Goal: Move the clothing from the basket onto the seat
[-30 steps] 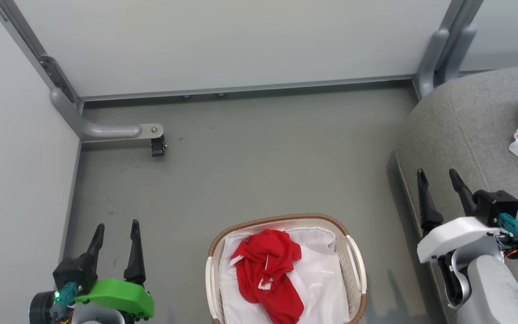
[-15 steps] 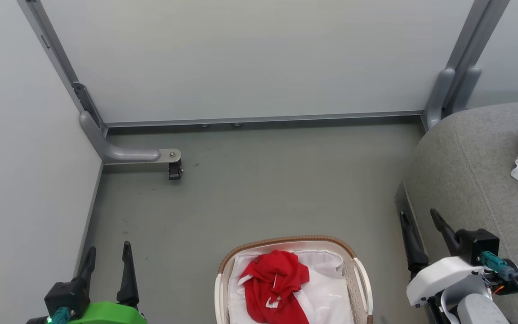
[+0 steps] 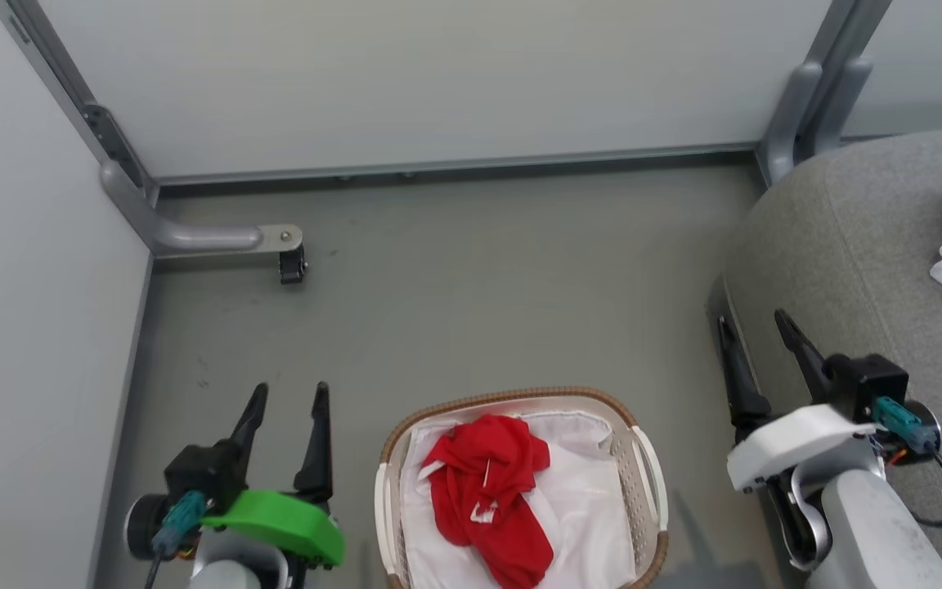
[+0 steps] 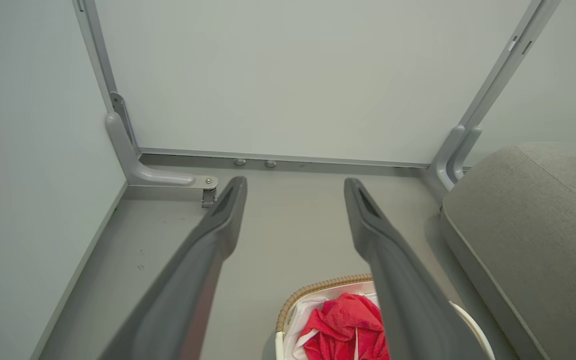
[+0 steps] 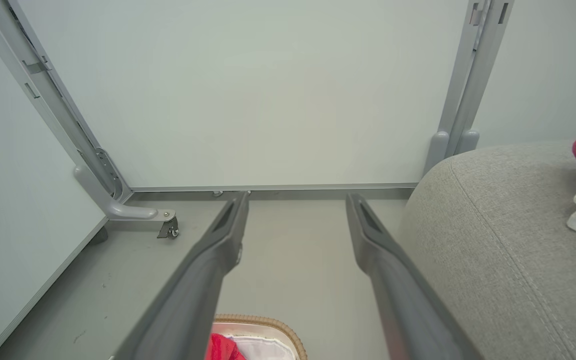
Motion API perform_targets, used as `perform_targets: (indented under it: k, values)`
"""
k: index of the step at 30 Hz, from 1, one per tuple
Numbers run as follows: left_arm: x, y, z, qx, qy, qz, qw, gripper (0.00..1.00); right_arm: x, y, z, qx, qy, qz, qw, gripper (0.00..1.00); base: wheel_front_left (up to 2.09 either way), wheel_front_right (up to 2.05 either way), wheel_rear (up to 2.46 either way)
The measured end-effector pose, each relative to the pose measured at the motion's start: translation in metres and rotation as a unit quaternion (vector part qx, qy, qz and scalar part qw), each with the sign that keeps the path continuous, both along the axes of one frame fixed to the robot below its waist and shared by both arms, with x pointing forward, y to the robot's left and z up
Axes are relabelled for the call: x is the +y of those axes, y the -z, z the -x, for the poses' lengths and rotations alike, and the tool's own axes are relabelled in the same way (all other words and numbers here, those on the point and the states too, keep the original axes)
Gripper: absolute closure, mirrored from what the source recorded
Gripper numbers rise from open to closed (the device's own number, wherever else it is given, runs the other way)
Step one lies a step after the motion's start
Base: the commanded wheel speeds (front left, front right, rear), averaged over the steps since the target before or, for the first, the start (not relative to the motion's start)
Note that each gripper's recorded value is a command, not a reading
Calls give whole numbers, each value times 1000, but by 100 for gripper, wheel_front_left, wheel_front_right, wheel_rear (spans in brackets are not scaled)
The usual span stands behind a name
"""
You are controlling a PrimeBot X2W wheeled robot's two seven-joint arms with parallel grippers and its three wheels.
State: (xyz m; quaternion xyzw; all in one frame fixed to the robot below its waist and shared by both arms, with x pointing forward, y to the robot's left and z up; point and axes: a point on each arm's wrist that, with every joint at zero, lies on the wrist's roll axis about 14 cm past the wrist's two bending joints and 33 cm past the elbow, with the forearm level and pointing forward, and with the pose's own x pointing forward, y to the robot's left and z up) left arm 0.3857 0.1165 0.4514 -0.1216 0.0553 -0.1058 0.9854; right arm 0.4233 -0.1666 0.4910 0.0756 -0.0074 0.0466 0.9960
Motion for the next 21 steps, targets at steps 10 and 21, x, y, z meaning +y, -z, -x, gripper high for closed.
perform_targets:
  k: [10,21]
  values:
    - [-82,67,-38,94,127,5,987,0,7,0,-60,-19,-14,3,1000,0,0,0,0]
    - [-140,184,-19,249,248,-21,936,0,3,50,-96,15,-19,7,1000,0,0,0,0]
